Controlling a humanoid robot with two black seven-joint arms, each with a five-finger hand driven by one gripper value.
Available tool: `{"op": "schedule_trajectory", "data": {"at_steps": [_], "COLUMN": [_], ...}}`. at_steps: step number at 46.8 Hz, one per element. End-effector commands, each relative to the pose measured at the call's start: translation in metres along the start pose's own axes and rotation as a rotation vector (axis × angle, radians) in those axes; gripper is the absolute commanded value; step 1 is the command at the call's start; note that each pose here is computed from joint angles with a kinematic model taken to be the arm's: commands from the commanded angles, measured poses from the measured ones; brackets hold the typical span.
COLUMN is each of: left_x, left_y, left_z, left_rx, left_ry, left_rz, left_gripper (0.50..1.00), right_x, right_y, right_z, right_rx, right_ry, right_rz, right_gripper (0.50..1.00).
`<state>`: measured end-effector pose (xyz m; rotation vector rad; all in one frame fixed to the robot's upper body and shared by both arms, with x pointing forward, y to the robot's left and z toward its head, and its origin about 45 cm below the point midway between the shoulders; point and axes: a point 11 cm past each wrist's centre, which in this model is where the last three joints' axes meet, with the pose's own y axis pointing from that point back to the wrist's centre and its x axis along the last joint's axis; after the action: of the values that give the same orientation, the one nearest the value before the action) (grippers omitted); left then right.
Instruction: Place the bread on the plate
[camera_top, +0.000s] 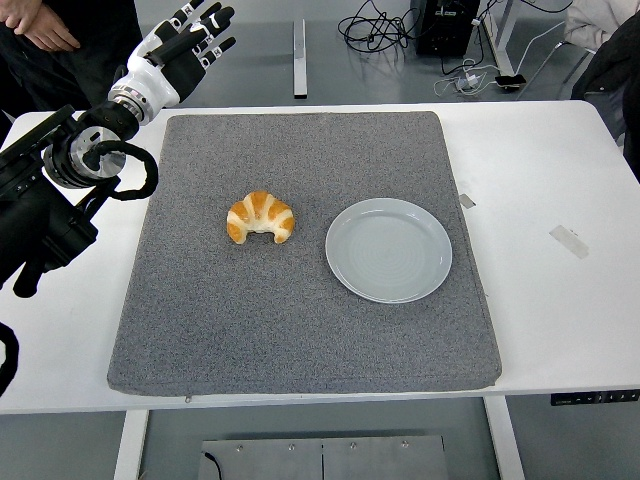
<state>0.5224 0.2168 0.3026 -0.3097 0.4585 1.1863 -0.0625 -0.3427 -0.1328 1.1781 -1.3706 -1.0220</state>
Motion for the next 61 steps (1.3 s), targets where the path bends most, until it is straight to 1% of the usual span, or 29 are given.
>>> {"op": "schedule_trajectory", "data": {"at_steps": [1, 8, 16, 21, 26, 31, 38, 44, 48, 61], "left_x": [-0.003, -0.019, -0.029, -0.029, -0.033, -0.041, -0.041, -0.034, -0.031, -0.02], "left_y": [0.005, 0.014, 0.032, 0.045, 0.057, 0.067, 0.071, 0.075, 0.078, 0.079], "left_z": [0.001, 0.001, 0.001, -0.002, -0.007, -0.011, -0.022, -0.038, -0.047, -0.06], "left_rx": [0.031, 0.078, 0.132, 0.179, 0.216, 0.221, 0.229, 0.269, 0.289, 0.272], "left_ry": [-0.084, -0.241, -0.482, -0.661, -0.888, -1.098, -1.294, -1.437, -1.499, -1.672], "left_rz": [-0.006, -0.085, -0.174, -0.224, -0.298, -0.373, -0.418, -0.46, -0.477, -0.475], "left_gripper": [0.978, 0.98, 0.978, 0.98, 0.98, 0.98, 0.98, 0.98, 0.98, 0.971], "right_x": [0.0, 0.0, 0.001, 0.0, 0.0, 0.0, 0.0, 0.0, 0.0, 0.0], "right_y": [0.0, 0.0, 0.0, 0.0, 0.0, 0.0, 0.0, 0.0, 0.0, 0.0], "right_z": [0.0, 0.0, 0.0, 0.0, 0.0, 0.0, 0.0, 0.0, 0.0, 0.0], "right_rx": [0.0, 0.0, 0.0, 0.0, 0.0, 0.0, 0.0, 0.0, 0.0, 0.0], "right_ry": [0.0, 0.0, 0.001, 0.0, 0.0, 0.0, 0.0, 0.0, 0.0, 0.0], "right_rz": [0.0, 0.001, 0.003, 0.0, 0.001, 0.0, 0.001, 0.001, 0.0, 0.001], "right_gripper": [1.0, 1.0, 1.0, 1.0, 1.0, 1.0, 1.0, 1.0, 1.0, 1.0]}}
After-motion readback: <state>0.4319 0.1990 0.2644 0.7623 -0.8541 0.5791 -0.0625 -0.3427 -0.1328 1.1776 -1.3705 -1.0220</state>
